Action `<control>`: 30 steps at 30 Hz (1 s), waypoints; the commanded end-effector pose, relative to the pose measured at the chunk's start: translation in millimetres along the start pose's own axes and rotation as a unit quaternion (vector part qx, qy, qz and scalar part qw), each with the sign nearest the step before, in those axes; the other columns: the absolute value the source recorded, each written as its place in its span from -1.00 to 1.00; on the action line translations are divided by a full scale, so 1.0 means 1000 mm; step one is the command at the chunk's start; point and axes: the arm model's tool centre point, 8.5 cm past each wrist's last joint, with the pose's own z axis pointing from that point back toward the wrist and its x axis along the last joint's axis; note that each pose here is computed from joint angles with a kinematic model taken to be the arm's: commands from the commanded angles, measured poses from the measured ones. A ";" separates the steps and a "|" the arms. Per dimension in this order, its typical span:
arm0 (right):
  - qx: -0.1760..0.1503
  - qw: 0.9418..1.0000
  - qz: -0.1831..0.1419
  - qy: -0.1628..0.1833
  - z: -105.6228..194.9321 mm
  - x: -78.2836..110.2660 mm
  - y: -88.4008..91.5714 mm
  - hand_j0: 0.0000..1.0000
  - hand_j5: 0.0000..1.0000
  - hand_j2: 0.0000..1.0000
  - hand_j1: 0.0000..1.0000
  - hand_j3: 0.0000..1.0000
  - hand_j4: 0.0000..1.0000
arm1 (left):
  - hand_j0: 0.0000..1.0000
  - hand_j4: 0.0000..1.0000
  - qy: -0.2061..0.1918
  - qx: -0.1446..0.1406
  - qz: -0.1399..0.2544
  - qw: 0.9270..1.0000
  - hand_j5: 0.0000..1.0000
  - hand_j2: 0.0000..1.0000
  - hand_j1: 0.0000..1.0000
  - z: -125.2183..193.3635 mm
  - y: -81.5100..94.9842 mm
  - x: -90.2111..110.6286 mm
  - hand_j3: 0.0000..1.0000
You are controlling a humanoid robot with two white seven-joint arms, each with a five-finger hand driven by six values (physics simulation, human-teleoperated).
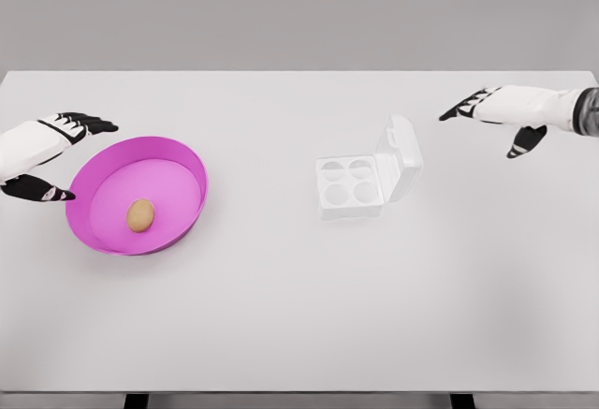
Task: Pack egg into the box and close the box lid
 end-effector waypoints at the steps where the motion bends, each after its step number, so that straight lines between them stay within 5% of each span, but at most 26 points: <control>1: 0.001 1.000 -0.001 0.006 0.005 -0.004 0.001 1.00 1.00 1.00 1.00 1.00 1.00 | 1.00 1.00 0.000 0.001 0.001 1.000 1.00 1.00 1.00 0.000 0.001 0.000 1.00; 5: 0.000 1.000 0.002 0.019 0.015 -0.012 -0.003 1.00 1.00 1.00 1.00 1.00 1.00 | 1.00 1.00 -0.002 -0.006 -0.003 1.000 1.00 1.00 1.00 -0.001 0.002 0.002 1.00; 11: -0.002 0.999 0.006 0.033 0.026 -0.020 -0.008 1.00 1.00 1.00 1.00 1.00 1.00 | 1.00 1.00 -0.014 -0.094 -0.015 0.995 1.00 1.00 1.00 -0.005 -0.005 0.009 1.00; 17: -0.004 0.999 0.011 0.032 0.027 -0.019 -0.012 1.00 1.00 1.00 1.00 1.00 1.00 | 1.00 1.00 -0.041 -0.080 -0.060 0.994 1.00 1.00 1.00 -0.013 0.017 0.032 1.00; 22: -0.006 0.999 0.016 0.031 0.027 -0.017 -0.015 1.00 1.00 1.00 1.00 1.00 1.00 | 0.78 0.78 -0.052 -0.073 -0.074 0.993 0.78 0.78 0.78 -0.016 0.026 0.040 0.78; 30: -0.010 0.999 0.022 0.025 0.025 -0.013 -0.019 1.00 1.00 1.00 1.00 1.00 1.00 | 0.58 0.58 -0.053 -0.085 -0.071 0.992 0.58 0.58 0.58 -0.022 0.008 0.044 0.58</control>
